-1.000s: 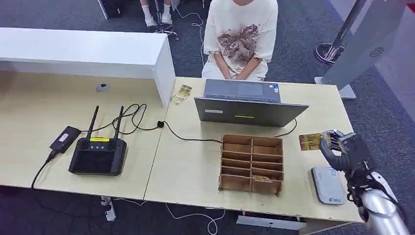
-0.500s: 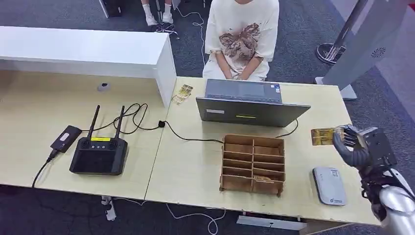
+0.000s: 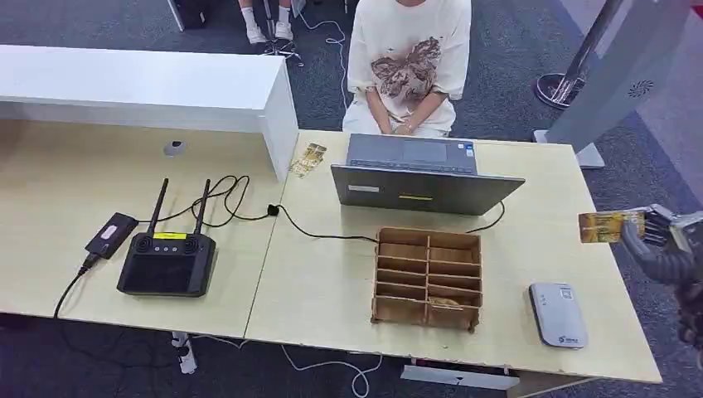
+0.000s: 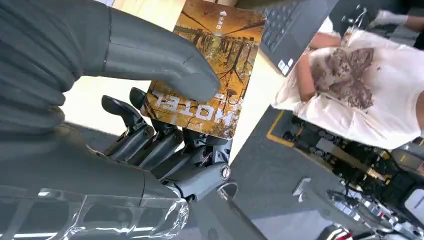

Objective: Pass the card to the sensor for recognition and then transmit it.

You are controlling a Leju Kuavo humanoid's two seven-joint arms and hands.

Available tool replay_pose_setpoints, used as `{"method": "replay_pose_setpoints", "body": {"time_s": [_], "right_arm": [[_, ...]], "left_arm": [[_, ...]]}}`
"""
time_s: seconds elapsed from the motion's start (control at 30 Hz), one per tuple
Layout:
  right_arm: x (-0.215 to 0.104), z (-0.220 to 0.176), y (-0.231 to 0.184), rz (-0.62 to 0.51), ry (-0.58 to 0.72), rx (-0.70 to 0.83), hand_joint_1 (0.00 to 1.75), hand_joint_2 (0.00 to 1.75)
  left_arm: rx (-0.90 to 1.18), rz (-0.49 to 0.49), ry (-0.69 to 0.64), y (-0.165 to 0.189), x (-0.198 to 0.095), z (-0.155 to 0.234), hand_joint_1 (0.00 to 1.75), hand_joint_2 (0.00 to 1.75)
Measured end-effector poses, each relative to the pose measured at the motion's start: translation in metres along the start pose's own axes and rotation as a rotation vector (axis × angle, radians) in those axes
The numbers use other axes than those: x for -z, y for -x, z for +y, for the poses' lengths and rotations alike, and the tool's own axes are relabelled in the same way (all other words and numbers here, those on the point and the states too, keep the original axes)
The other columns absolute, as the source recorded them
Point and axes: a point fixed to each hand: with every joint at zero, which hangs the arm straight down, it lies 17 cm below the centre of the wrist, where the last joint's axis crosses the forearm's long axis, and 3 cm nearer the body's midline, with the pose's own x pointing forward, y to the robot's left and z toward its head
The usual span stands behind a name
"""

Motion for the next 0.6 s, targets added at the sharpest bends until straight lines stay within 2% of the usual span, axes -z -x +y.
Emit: {"method": "replay_pose_setpoints", "body": {"time_s": [0.23, 0.47, 0.6], "right_arm": [[0.058, -0.041, -0.069, -0.078, 0.082, -0.111, 1.75, 1.75], [0.074, -0.041, -0.09, -0.112, 0.09, -0.114, 1.75, 1.75], [0.091, -0.046, -0.106, -0.12, 0.136, -0.206, 1.75, 1.75]], "left_arm": [[-0.001, -0.002, 0.013, -0.007, -0.005, -0.014, 0.0, 0.0], [-0.001, -0.002, 0.019, -0.008, -0.006, -0.016, 0.0, 0.0], [0.003, -0.004, 0.02, -0.009, -0.006, -0.017, 0.0, 0.0]]}}
